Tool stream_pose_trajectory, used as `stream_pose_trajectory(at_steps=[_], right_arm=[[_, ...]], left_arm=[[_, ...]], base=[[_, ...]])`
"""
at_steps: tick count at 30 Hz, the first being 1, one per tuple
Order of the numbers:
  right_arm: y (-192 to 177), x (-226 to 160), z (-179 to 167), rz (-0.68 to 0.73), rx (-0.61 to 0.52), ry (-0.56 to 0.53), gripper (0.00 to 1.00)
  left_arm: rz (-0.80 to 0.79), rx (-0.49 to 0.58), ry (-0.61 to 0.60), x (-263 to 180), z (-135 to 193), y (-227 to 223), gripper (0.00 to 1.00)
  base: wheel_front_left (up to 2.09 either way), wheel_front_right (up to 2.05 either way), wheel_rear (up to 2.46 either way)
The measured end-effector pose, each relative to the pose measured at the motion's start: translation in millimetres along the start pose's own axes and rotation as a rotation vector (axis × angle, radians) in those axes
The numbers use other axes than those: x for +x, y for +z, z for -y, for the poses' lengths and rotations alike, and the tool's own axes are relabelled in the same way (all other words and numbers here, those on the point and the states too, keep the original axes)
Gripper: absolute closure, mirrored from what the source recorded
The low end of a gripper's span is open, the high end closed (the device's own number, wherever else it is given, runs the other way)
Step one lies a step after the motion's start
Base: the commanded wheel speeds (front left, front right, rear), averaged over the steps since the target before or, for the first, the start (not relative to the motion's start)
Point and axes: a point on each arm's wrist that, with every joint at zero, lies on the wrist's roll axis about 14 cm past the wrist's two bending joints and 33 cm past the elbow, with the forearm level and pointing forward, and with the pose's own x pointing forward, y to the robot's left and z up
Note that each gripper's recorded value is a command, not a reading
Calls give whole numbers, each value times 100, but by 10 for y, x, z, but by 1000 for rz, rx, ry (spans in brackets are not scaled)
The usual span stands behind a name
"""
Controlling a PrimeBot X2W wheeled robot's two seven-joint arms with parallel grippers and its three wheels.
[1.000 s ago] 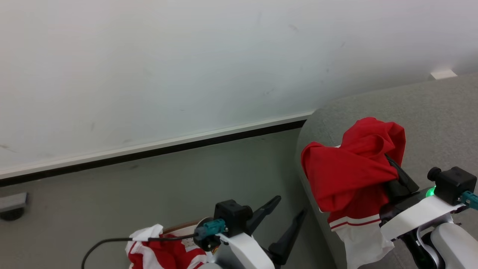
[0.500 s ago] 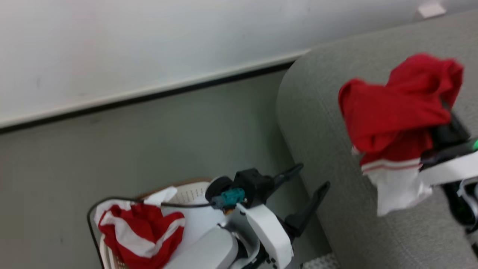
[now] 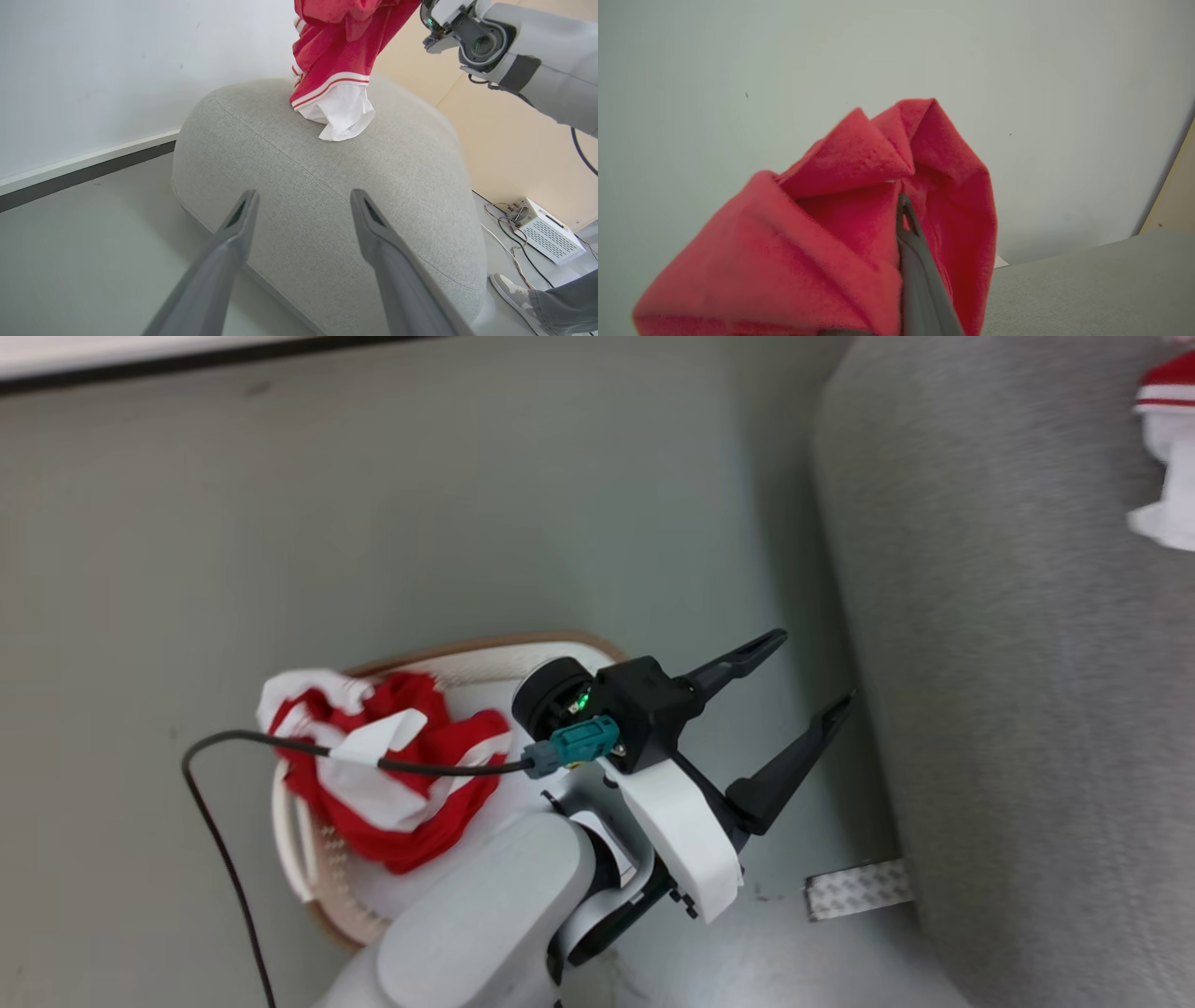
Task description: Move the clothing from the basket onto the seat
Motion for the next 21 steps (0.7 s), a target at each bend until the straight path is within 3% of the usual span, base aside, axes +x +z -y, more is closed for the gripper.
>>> stream_pose_trajectory(at_steps=[7,8,9,10,11,15,21], right_arm=[[-961,-42,220,-224,-54,-111,100],[-1081,-96,236,-252,-52,-126,85],[-1173,-165,280,-275,-52,-146,85],[-1248,-250,339,-295,-49,-171,64],[-1322,-358,399,-320,-52,-193,0],[-1502,-717,467,-387,-82,-219,0],[-1377,-1026,262,-347,-74,-192,0]], left_arm=[[-29,-34,90,-155,-358,-213,0],[-36,-37,103,-179,-401,-247,0],[-43,-39,112,-199,-431,-274,0],[-48,-42,118,-219,-449,-294,0],[-49,-45,125,-238,-459,-305,0],[-50,-42,150,-292,-500,-309,0],[-32,-8,214,-444,-594,-248,0]], base=[[0,0,0],[0,0,0],[0,0,0],[0,0,0],[0,0,0],[0,0,0],[0,0,0]])
